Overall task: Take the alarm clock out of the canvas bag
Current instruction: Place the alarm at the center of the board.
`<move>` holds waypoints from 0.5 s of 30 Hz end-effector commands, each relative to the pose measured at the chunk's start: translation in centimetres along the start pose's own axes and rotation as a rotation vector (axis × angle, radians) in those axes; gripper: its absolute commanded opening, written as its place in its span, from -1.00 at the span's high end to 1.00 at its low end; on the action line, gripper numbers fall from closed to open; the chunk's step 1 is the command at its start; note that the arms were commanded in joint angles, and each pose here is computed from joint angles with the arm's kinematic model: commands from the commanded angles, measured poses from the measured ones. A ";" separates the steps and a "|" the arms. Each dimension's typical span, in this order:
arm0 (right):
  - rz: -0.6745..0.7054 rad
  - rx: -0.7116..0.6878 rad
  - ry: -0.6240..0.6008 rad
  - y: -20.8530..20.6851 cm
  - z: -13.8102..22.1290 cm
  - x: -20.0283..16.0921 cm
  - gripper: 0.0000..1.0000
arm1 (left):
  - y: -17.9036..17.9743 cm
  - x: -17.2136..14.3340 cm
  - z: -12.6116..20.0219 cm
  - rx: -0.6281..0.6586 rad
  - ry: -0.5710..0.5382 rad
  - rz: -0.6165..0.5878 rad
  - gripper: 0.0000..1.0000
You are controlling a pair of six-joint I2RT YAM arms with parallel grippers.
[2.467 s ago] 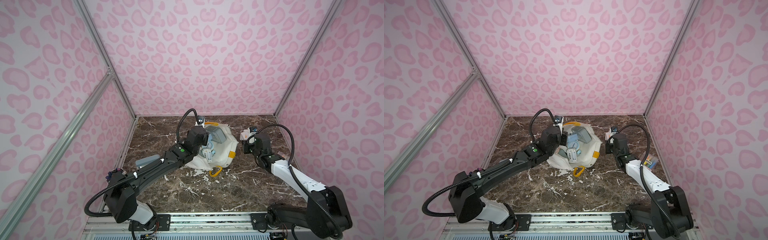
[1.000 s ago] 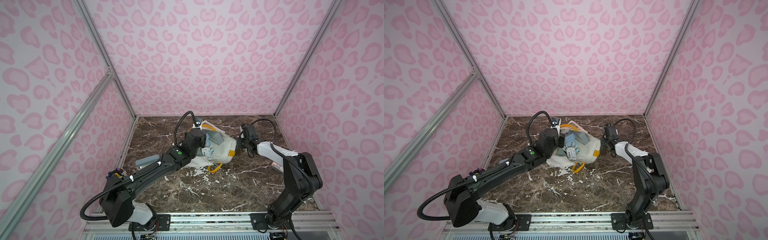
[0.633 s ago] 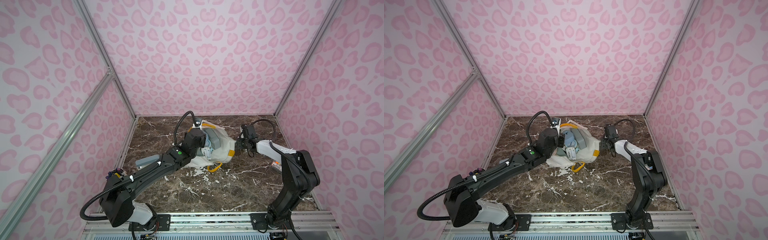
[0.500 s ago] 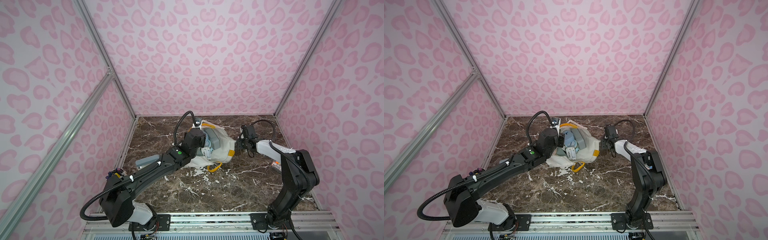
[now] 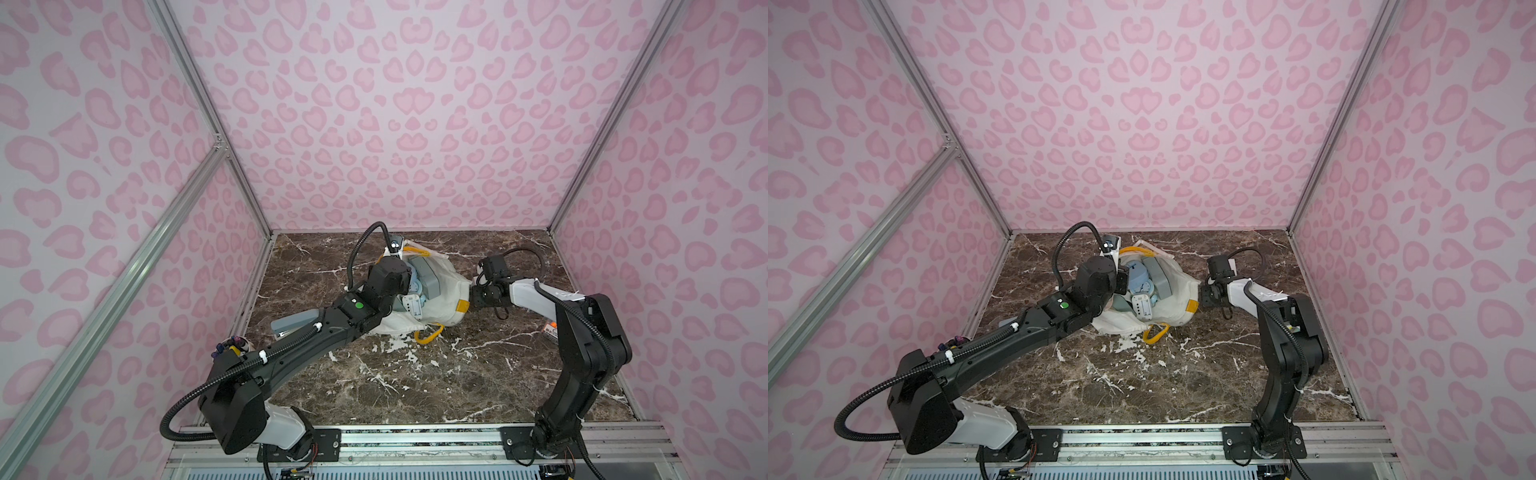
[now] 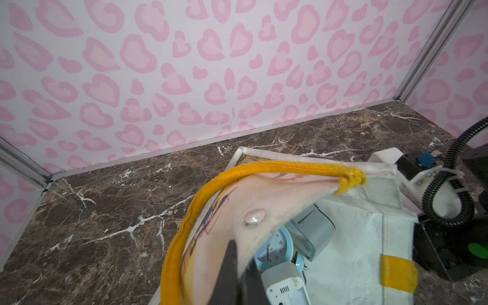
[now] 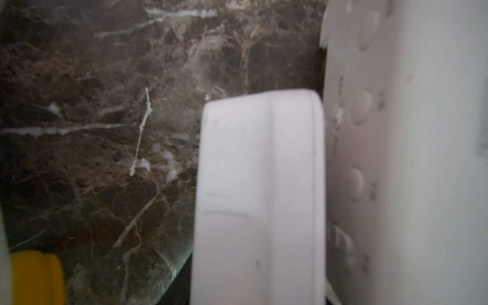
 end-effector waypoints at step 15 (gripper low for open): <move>-0.076 0.031 -0.084 -0.2 2.7 0.6 -0.29 | 0.1 0.9 -0.1 0.023 -0.028 -0.001 0.93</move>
Point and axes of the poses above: each gripper's point midway between its finger pads, its own z axis back along the fingers, its own y axis along the line the jaws close on, x = y × z, the point moved 10 cm from there along z, back along the fingers, and after that the axes turned 8 degrees about -z, right-handed, at the moved point
